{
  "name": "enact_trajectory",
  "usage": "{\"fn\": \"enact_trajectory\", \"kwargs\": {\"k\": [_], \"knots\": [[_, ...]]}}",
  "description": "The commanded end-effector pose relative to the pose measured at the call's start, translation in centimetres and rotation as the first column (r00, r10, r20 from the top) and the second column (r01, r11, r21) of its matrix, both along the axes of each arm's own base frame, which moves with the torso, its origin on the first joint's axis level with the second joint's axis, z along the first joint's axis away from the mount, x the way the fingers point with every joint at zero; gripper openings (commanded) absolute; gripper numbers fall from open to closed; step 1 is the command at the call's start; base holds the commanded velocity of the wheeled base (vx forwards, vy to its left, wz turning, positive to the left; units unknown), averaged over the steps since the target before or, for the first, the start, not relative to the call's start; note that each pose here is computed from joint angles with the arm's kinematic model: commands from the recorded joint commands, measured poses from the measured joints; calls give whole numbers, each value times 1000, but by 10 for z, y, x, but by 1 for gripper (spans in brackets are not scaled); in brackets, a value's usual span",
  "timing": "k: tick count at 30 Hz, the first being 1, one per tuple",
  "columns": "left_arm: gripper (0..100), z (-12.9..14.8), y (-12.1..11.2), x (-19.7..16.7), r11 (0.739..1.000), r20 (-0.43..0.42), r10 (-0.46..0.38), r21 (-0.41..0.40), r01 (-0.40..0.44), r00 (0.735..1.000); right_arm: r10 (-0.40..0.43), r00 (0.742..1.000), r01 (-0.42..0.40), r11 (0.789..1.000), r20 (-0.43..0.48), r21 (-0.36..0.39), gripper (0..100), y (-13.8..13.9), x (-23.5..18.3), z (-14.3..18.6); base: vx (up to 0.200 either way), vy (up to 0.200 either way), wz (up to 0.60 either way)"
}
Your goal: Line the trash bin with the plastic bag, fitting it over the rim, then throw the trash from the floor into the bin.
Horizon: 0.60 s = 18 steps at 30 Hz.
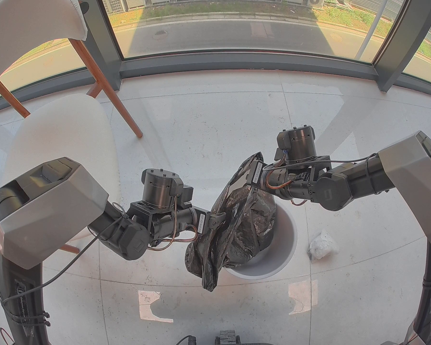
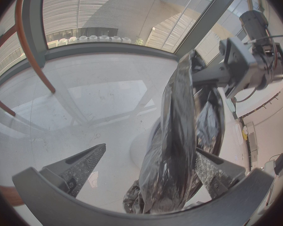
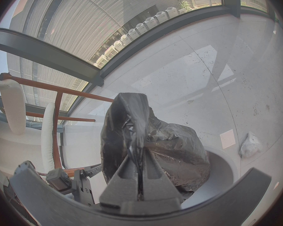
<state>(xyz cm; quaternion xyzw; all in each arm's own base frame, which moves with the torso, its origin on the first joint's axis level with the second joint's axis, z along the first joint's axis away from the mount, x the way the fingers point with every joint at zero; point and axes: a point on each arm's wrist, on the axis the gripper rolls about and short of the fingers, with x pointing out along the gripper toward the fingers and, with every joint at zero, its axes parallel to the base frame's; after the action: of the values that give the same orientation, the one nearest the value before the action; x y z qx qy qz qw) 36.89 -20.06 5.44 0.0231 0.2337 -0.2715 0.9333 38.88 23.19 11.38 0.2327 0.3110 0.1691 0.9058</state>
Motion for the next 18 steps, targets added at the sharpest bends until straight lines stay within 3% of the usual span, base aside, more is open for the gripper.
{"fn": "enact_trajectory", "kwargs": {"k": [1, 14, 15, 18], "knots": [[100, -10, 3, -4, 1000, -31, 22, 22, -21, 999, -11, 1000, 10, 1000, 13, 8, 0, -3, 4, 4, 0, 0, 0], [100, -13, 2, -5, 999, -35, 20, 33, -19, 999, -24, 1000, 24, 1000, 16, 12, 0, -8, 7, 6, 0, 0, 0], [0, -12, 2, -5, 999, -32, 19, 32, -18, 999, -23, 1000, 23, 1000, 16, 12, 0, -7, 6, 6, 0, 0, 0], [0, -12, 1, -5, 999, -31, 17, 30, -16, 999, -21, 1000, 21, 1000, 13, 11, 0, -7, 5, 5, 0, 0, 0]]}}
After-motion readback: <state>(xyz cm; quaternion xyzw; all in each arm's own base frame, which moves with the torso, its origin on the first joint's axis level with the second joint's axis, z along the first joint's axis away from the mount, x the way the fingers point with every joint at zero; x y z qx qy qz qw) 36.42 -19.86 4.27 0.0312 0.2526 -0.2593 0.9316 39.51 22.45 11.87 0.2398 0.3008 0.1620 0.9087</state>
